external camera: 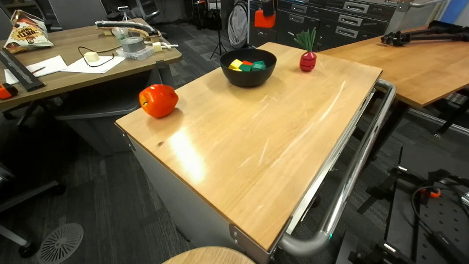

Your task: Remove the objects from the black bowl and put them on the table then move the apple to the right

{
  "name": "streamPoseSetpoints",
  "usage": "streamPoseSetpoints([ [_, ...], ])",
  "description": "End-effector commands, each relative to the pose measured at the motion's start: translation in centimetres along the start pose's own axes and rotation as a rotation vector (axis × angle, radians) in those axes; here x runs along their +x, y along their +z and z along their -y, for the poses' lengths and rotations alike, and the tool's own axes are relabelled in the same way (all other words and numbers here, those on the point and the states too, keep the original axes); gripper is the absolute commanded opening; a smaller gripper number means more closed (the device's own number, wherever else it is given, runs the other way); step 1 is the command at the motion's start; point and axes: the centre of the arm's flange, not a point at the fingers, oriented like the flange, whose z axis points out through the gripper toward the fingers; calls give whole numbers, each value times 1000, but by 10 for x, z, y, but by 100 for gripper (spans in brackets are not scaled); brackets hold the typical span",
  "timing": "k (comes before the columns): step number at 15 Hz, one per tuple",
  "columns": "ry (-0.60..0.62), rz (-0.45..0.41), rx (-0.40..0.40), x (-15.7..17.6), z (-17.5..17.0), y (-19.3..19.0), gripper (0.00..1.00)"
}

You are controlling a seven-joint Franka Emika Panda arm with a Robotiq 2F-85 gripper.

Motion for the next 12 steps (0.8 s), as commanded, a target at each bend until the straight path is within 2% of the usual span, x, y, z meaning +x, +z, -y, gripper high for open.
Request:
streamPoseSetpoints([
  [1,-100,45,-55,-9,49,14,17],
  [3,-122,46,-46,0,74,38,17],
  [7,-136,-31,-31,22,111,87,17],
  [10,-102,-77,-36,43,122,122,17],
  [12,-84,-72,-35,51,128,143,17],
])
